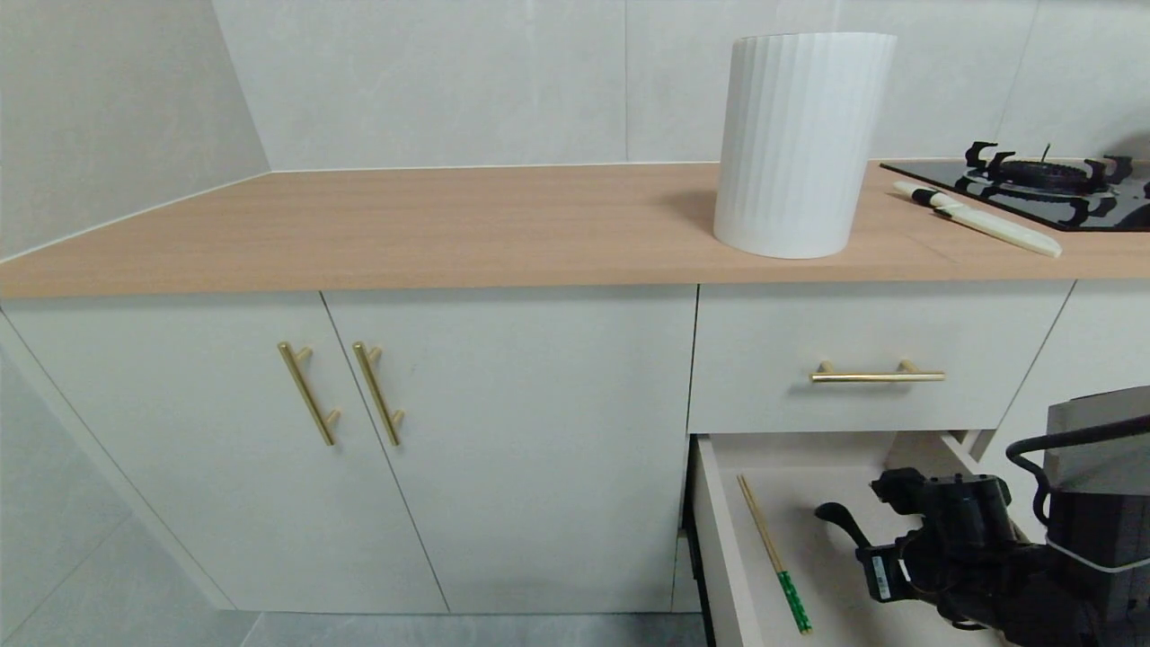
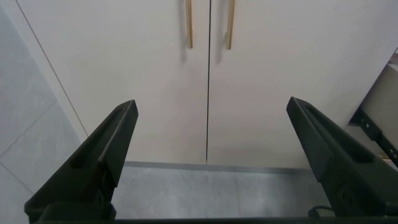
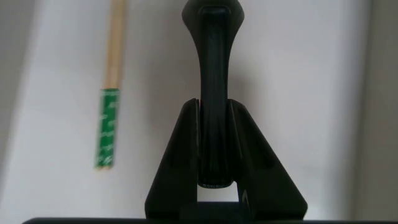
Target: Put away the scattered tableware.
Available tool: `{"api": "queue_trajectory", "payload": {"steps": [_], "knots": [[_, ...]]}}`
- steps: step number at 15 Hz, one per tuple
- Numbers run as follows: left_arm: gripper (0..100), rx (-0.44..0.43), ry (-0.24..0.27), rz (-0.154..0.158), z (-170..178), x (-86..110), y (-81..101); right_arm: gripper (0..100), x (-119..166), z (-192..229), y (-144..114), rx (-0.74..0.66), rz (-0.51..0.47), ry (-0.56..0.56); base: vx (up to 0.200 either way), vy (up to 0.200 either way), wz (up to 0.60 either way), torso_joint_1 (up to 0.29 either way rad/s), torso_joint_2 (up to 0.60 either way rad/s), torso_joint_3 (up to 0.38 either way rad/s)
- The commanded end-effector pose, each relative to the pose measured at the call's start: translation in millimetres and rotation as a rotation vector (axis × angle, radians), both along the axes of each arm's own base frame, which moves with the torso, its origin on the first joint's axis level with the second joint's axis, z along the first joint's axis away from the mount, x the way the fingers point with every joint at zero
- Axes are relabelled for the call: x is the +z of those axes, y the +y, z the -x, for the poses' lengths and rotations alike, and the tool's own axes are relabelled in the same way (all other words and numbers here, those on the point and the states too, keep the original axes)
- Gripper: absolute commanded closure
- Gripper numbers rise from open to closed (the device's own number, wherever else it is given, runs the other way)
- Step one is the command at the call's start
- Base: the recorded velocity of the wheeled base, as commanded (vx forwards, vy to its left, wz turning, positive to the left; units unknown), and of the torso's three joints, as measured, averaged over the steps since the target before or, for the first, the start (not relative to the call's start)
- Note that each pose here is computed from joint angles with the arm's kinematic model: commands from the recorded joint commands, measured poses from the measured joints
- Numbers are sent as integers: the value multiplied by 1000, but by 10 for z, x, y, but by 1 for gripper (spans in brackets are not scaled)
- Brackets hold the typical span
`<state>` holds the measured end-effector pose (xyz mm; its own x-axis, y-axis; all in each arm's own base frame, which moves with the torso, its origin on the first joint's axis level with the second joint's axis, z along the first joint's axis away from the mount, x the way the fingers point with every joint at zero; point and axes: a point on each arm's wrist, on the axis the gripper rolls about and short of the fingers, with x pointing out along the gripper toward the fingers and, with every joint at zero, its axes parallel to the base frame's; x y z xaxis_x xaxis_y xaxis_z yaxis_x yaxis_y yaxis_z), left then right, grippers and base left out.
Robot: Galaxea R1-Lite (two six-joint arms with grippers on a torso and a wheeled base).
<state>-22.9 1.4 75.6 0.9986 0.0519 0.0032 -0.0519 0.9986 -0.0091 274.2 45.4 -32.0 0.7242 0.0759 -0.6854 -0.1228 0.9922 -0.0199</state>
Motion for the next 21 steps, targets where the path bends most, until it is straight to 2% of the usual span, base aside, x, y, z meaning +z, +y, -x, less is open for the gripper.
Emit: {"api": "queue_trajectory", "payload": {"steps": [1,10,11,18,21], "knots": [[0,0,0,0,-1,1,0,100,-138,-34,16,0,6,33,0,0,0,0,0,0],[0,0,0,0,-1,1,0,100,-194,-114,5,-60,17,9,0,0,0,0,0,0],[0,0,0,0,-1,1,0,0,-194,-114,5,-60,17,9,0,0,0,0,0,0],[0,0,2,0,-1,0,0,0,-139,-97,11,-61,10,-3,0,0,0,0,0,0],[0,0,0,0,-1,1,0,0,119,14,-4,-63,0,-60,0,0,0,0,0,0]]}}
